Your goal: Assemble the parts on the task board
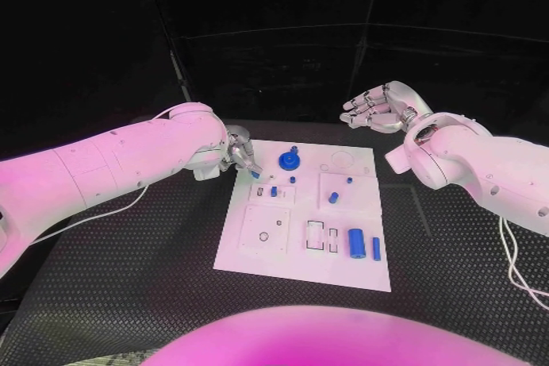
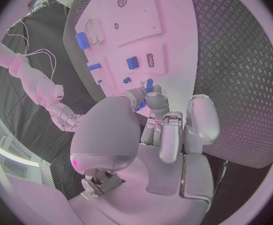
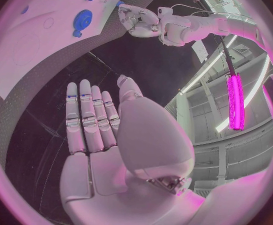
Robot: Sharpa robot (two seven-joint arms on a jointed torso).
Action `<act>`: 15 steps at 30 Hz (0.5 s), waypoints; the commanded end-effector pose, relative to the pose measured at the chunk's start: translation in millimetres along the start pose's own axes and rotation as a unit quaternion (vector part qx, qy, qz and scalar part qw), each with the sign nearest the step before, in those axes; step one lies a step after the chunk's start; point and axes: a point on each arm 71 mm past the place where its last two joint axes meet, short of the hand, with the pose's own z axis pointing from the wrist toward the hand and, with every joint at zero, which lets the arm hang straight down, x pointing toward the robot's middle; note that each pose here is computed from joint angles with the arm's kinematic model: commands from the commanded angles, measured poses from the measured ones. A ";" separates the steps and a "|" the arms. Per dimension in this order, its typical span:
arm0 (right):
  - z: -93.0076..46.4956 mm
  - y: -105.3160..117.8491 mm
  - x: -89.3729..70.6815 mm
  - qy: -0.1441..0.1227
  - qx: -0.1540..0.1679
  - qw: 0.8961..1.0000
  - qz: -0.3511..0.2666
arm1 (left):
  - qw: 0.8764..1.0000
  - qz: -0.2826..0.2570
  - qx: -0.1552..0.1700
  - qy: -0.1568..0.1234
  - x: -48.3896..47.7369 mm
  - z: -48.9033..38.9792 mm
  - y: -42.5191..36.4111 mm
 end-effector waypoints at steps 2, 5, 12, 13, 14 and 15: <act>0.2 1.5 0.1 0.003 -0.006 1.000 0.001 | 1.000 -0.004 0.008 -0.024 6.8 -2.0 -1.3; 0.0 1.1 0.0 0.003 -0.006 1.000 0.001 | 1.000 -0.004 0.011 -0.026 13.8 -2.5 -0.7; -0.3 0.7 0.0 0.003 -0.005 1.000 0.001 | 1.000 -0.003 0.016 -0.026 24.6 -2.4 -2.3; -0.3 0.7 0.0 0.003 -0.006 1.000 0.001 | 1.000 -0.002 0.017 -0.026 25.8 -2.4 -2.8; -0.3 0.7 0.1 0.003 -0.006 1.000 0.001 | 1.000 0.000 0.017 -0.025 26.9 -2.4 -3.2; -0.3 0.7 0.1 0.003 -0.005 1.000 0.001 | 1.000 0.002 0.018 -0.024 28.0 -2.5 -3.6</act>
